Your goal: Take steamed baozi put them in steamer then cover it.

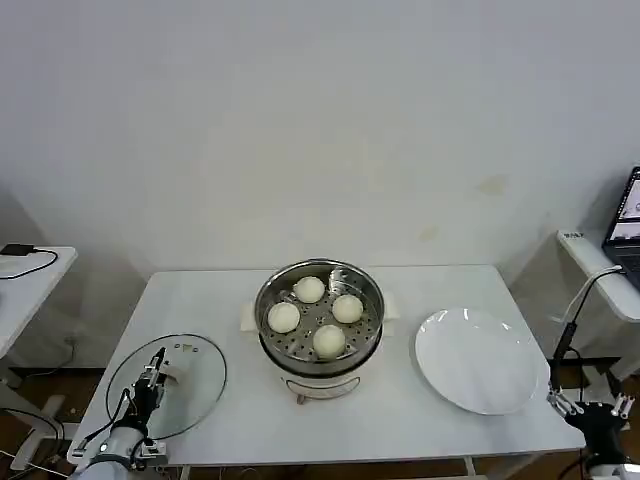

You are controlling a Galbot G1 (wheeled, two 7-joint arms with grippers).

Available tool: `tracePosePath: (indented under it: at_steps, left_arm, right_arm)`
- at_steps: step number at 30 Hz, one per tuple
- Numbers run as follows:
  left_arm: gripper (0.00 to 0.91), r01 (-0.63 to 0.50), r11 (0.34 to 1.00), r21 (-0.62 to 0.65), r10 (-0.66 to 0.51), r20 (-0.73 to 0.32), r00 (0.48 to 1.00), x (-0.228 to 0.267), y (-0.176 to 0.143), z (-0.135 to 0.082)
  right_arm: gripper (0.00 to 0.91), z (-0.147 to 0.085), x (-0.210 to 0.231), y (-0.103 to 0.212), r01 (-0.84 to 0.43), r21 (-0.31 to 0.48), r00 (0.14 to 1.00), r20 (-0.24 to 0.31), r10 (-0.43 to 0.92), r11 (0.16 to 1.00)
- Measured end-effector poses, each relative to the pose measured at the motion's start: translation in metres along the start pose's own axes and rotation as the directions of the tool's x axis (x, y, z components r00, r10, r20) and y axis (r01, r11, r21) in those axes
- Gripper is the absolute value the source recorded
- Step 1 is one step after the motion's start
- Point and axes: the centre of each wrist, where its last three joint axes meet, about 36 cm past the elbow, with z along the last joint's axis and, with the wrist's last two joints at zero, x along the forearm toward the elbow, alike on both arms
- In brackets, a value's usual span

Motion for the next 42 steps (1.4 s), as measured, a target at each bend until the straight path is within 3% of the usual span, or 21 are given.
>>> tracePosePath:
  at_steps: [19, 28, 42]
  left_arm:
    - [0.0, 0.157, 0.985, 0.065, -0.155, -0.032, 0.987, 0.012, 0.026, -0.011]
    - [0.0, 0.228, 0.964, 0.134, -0.212, -0.123, 0.969, 0.006, 0.087, -0.032]
    - [0.0, 0.261, 0.938, 0.227, -0.201, -0.255, 0.946, -0.016, 0.182, -0.067]
  right_arm:
    - [0.907, 0.003, -0.001, 0.009, 0.017, 0.021, 1.0, 0.015, -0.017, 1.0]
    - [0.907, 0.001, -0.002, 0.016, 0.05, 0.038, 0.999, 0.012, -0.05, 0.998]
    - [0.907, -0.003, -0.006, 0.049, 0.084, 0.039, 0.996, -0.01, -0.083, 0.996]
